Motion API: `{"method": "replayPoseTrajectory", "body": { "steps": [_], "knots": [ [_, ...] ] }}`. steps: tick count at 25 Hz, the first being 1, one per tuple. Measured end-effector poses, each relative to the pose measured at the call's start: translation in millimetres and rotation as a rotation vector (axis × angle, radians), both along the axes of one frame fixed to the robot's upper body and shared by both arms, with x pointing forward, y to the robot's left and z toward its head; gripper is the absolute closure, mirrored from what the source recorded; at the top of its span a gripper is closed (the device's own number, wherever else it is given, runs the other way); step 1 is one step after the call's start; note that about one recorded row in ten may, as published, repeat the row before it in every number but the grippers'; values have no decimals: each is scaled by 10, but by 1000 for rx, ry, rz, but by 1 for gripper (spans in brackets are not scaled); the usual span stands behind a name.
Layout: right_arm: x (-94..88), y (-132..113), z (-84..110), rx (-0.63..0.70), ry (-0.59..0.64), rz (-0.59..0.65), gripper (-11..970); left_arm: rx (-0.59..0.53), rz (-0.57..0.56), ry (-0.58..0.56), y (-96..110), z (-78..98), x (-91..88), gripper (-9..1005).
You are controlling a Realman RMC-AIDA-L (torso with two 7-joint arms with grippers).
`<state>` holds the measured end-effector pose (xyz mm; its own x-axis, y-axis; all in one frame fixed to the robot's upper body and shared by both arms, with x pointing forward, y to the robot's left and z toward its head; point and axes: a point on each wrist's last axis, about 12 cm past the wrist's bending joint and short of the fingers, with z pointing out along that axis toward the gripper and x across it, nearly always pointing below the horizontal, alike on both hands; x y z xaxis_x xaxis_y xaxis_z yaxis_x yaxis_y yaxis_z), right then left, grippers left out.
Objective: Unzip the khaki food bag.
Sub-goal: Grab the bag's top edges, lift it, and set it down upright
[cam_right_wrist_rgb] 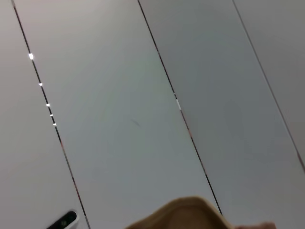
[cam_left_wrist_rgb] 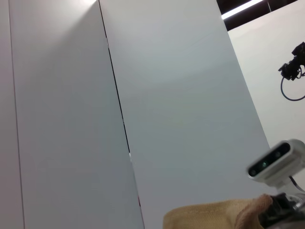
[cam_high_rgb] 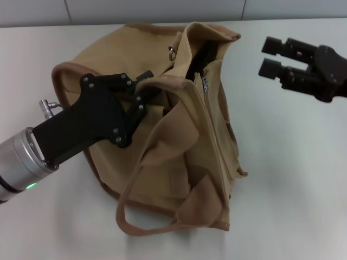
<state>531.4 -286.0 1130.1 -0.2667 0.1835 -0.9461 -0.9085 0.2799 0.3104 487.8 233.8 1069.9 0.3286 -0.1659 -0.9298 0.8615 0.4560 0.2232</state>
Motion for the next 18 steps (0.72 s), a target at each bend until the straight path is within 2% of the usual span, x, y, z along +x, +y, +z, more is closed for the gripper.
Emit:
{"method": "replayPoseTrajectory", "body": {
  "steps": [9,10,11,12,13,14,16,17,18],
  "knots": [
    [121,7,190,-1,-42,-11,231,27,13,-7,-46,-49,-6,914],
    [165,-75,331,-35,-57,-29,232,35,12,-6,-58,-59,-2,914],
    [165,-75,331,-35,-57,-29,232,35,12,-6,-58,-59,-2,914],
    [216,-159,508,-66,-62,-39,232,45,8,0,-67,-72,-3,914],
    [242,-200,606,-75,-51,-41,232,48,7,2,-69,-75,-3,914],
    [242,-200,606,-75,-51,-41,232,48,7,2,-69,-75,-3,914],
    [297,-278,810,-91,-20,-44,232,51,7,5,-71,-82,-3,914],
    [346,-335,993,-110,30,-38,232,52,7,7,-72,-85,-5,914],
    [346,-335,993,-110,30,-38,232,52,7,7,-72,-85,-5,914]
  ]
}}
